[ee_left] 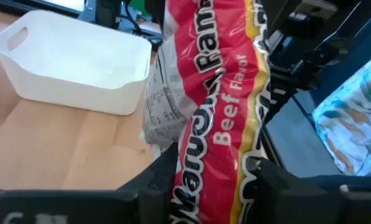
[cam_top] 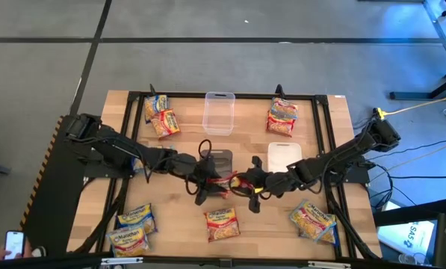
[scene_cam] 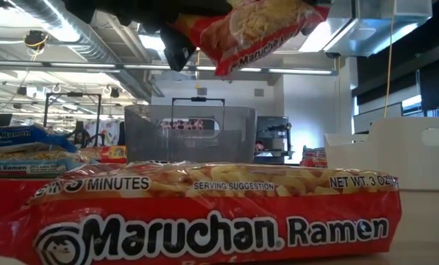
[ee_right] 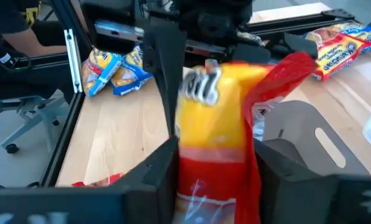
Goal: Sort Maruchan noodles
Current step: Put the red noodle pack into the gray bin
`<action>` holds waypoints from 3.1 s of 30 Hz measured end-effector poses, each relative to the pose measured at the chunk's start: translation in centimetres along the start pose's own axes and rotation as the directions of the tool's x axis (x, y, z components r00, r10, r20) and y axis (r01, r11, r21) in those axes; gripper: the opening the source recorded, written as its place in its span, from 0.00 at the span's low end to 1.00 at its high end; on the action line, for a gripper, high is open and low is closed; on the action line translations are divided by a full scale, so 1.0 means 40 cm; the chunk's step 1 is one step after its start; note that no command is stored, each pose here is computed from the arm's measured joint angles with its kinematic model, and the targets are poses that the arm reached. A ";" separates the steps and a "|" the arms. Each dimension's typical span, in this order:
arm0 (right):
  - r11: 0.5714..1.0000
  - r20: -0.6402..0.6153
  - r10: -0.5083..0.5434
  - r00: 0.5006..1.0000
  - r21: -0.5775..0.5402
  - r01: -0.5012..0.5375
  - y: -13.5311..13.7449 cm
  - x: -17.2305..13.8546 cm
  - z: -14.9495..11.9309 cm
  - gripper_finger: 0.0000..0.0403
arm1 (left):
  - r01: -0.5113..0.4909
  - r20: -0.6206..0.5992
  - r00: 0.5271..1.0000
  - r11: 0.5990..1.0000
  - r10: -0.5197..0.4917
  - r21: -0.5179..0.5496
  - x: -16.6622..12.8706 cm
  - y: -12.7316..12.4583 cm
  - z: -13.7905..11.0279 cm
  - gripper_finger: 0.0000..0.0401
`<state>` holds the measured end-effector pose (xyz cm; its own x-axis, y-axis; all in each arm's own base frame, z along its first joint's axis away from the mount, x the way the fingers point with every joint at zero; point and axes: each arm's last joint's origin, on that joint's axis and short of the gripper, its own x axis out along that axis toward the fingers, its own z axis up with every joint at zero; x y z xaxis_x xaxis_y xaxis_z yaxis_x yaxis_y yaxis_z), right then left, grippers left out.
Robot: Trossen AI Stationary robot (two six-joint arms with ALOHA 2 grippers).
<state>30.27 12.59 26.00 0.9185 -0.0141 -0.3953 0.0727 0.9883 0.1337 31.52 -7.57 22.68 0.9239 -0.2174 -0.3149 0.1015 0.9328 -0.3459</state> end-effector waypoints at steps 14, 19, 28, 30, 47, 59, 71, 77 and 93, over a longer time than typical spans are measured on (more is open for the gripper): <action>0.995 -0.097 -0.057 0.994 -0.084 0.049 -0.019 -0.183 0.026 0.51 | -0.282 -0.208 0.930 0.952 0.302 0.122 -0.146 0.057 0.073 0.27; 0.971 -0.135 -0.221 0.966 -0.119 0.206 -0.018 -0.177 -0.030 0.51 | -0.330 -0.330 0.861 0.918 0.388 0.218 -0.143 0.087 0.134 0.27; 0.960 -0.220 -0.280 0.935 -0.030 0.280 -0.048 -0.156 -0.135 0.51 | -0.288 -0.496 0.797 0.939 0.344 0.188 -0.077 0.179 0.110 0.27; 0.956 -0.232 -0.288 0.929 -0.016 0.293 -0.054 -0.155 -0.150 0.51 | -0.299 -0.497 0.794 0.936 0.351 0.184 -0.068 0.192 0.106 0.27; 0.952 -0.238 -0.297 0.925 0.004 0.306 -0.060 -0.153 -0.168 0.51 | -0.326 -0.625 0.680 0.922 0.383 0.209 -0.008 0.271 0.031 0.27; 0.953 -0.231 -0.292 0.928 0.013 0.303 -0.059 -0.152 -0.166 0.51 | -0.406 -0.629 0.653 0.896 0.421 0.177 0.014 0.287 0.010 0.32; 0.959 -0.243 -0.269 0.932 0.020 0.282 -0.057 -0.151 -0.166 0.51 | -0.417 -0.617 0.665 0.895 0.420 0.159 -0.028 0.259 0.074 0.44; 0.960 -0.241 -0.268 0.933 0.018 0.281 -0.057 -0.151 -0.166 0.51 | -0.510 -0.563 0.627 0.830 0.538 0.225 -0.040 0.262 0.098 0.44; 0.960 -0.238 -0.265 0.934 0.021 0.278 -0.056 -0.151 -0.165 0.51 | -0.507 -0.496 0.693 0.843 0.523 0.181 -0.092 0.199 0.141 0.44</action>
<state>22.01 11.46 22.09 0.7463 -0.2392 -0.6211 0.3330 0.9422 0.0374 31.01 2.30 26.09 0.5100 0.1946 -0.8379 -0.3162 0.9483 0.0278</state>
